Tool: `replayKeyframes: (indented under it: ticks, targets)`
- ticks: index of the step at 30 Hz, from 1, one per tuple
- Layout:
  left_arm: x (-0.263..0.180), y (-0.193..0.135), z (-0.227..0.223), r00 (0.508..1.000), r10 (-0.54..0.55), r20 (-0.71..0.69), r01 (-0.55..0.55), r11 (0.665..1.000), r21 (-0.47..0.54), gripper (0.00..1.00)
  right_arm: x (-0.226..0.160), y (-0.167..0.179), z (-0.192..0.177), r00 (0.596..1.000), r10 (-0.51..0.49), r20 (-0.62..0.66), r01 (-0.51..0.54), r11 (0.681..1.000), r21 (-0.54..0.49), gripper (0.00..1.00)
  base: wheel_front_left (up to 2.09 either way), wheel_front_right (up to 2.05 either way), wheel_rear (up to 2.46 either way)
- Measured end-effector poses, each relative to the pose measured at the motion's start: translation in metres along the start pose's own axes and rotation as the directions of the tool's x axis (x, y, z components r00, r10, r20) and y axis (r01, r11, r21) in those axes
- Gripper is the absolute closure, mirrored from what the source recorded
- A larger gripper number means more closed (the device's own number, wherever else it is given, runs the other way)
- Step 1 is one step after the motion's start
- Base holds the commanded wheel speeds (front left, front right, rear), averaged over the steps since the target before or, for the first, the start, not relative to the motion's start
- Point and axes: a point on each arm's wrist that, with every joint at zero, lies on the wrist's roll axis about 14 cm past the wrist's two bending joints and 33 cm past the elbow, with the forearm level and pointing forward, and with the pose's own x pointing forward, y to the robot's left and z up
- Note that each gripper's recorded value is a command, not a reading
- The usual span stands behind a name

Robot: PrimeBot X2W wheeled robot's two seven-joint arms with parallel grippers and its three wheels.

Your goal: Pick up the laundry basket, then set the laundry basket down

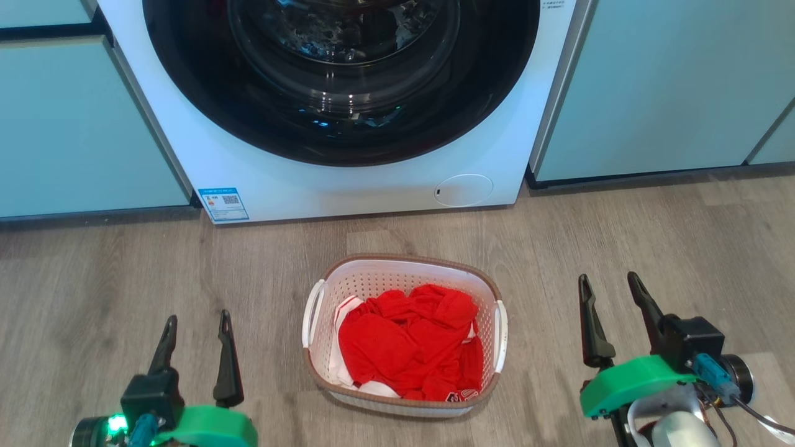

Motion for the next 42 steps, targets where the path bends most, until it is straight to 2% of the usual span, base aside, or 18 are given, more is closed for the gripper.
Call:
replayKeyframes:
  ticks: [12, 13, 20, 30, 42]
  targets:
    - [0.0, 0.002, -0.006, 1.0, 0.005, -0.019, -0.005, 1.0, 0.001, 0.0, 0.001, -0.001, -0.004, 1.0, 0.0, -0.013, 0.0, 1.0, -0.006, 0.0, 0.0, 0.0, 0.0]
    - [-0.001, 0.001, -0.008, 1.0, 0.005, -0.028, -0.005, 1.0, 0.0, 1.0, 0.001, -0.001, -0.007, 1.0, -0.001, -0.021, 0.001, 1.0, -0.005, 1.0, 0.0, 0.0, 0.0]
    - [-0.017, 0.004, -0.042, 0.99, 0.019, -0.143, -0.023, 0.999, -0.027, 1.0, -0.017, -0.006, -0.041, 0.991, -0.034, -0.131, 0.039, 0.998, 0.039, 1.0, 0.0, 0.0, 0.0]
    - [-0.016, 0.006, -0.046, 0.984, 0.032, -0.175, -0.059, 0.987, -0.148, 1.0, -0.018, -0.012, -0.042, 0.988, -0.068, -0.14, 0.089, 0.985, 0.149, 1.0, 0.0, 0.0, 0.0]
    - [-0.011, 0.008, -0.047, 0.98, 0.038, -0.194, -0.094, 0.953, -0.289, 1.0, -0.018, -0.02, -0.042, 0.983, -0.105, -0.148, 0.142, 0.951, 0.274, 1.0, 0.0, 0.0, 0.0]
